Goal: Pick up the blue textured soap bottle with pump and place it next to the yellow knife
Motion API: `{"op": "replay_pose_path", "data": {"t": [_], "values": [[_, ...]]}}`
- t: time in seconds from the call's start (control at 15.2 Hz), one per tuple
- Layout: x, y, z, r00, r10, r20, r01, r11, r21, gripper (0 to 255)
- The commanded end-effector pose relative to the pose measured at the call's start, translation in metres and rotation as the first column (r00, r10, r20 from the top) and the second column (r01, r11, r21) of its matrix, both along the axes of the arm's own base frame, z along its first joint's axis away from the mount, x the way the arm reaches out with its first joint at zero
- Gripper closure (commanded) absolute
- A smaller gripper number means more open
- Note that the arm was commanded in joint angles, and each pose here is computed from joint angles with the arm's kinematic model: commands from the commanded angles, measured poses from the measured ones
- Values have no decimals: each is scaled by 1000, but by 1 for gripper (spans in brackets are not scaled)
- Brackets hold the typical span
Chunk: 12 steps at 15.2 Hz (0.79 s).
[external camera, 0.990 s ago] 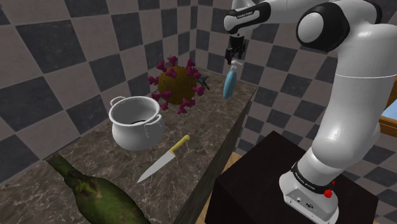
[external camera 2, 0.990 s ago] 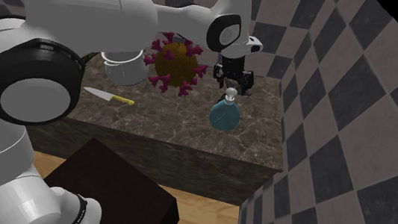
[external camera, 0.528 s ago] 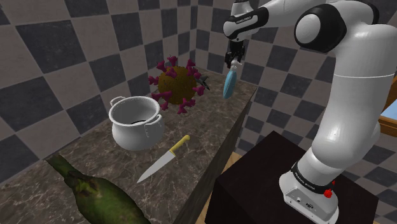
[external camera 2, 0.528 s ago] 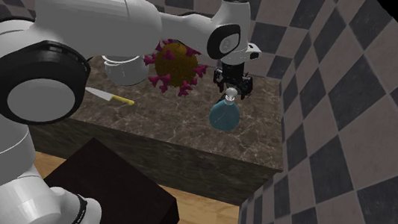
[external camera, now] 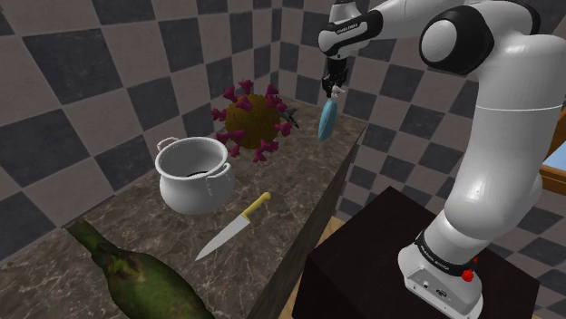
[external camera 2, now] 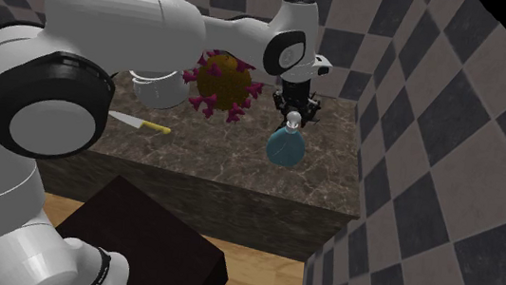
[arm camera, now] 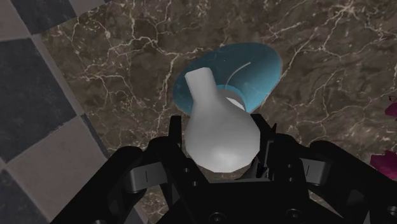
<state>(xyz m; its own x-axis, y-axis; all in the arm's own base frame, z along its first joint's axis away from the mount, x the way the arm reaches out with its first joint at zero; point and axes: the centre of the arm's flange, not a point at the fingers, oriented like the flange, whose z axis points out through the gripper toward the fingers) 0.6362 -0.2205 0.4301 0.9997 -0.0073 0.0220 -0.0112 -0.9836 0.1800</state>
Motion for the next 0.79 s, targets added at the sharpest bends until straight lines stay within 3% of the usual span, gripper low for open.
{"op": "replay_pose_path", "data": {"t": [0.0,0.33,0.73], "values": [[0,0,0,1000,0,0,0,1000,0,255],[0,0,0,1000,0,0,0,1000,0,255],[0,0,32,1000,0,0,0,1000,0,255]]}}
